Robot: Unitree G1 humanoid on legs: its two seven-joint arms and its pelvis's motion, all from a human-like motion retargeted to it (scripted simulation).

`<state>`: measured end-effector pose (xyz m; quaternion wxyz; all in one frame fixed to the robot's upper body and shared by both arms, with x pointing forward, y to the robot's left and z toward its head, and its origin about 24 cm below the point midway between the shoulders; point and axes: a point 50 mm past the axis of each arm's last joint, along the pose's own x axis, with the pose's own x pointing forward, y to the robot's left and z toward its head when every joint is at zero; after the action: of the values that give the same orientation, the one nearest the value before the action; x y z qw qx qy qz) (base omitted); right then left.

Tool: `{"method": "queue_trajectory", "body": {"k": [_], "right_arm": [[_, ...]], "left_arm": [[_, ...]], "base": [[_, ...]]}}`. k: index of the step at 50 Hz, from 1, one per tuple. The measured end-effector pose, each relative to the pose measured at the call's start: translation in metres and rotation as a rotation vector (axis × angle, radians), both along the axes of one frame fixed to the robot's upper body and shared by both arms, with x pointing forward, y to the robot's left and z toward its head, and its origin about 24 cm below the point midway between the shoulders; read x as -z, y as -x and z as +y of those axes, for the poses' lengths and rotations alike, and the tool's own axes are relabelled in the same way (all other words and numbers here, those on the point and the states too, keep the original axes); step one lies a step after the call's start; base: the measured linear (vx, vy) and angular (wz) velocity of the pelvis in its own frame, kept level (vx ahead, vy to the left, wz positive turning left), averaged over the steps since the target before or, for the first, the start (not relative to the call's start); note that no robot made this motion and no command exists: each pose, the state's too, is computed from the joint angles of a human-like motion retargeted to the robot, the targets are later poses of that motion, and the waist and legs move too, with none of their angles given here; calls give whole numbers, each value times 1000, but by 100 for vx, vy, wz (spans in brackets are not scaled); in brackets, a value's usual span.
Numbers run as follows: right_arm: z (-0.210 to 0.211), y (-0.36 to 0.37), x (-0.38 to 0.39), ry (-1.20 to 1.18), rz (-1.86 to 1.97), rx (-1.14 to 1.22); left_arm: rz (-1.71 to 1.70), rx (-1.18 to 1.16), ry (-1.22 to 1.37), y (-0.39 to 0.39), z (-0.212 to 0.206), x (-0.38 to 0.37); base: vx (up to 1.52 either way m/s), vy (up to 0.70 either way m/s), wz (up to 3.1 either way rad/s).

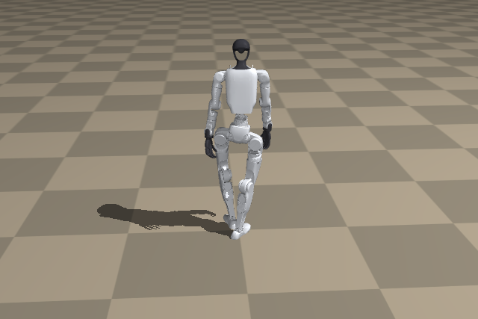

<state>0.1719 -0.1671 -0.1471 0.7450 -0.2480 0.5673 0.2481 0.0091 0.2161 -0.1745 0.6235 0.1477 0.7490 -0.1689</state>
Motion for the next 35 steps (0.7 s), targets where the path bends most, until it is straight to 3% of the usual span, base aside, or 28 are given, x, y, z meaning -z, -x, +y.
{"method": "queue_trajectory", "body": {"k": [8,17,23,35], "right_arm": [[2,8,4,-14,-96,-2],[-17,64,21,145,-123,304],[-35,115,28,179,71,407],[-52,171,26,200,359,465]], "left_arm": [[-106,34,-27,-36,6,-2],[-362,-10,-91,-112,23,-20],[-506,7,-130,-151,26,-34],[-470,170,-57,-134,5,-23]], "base": [[21,5,-10],[10,11,30],[17,-4,18],[34,-9,-13]]}}
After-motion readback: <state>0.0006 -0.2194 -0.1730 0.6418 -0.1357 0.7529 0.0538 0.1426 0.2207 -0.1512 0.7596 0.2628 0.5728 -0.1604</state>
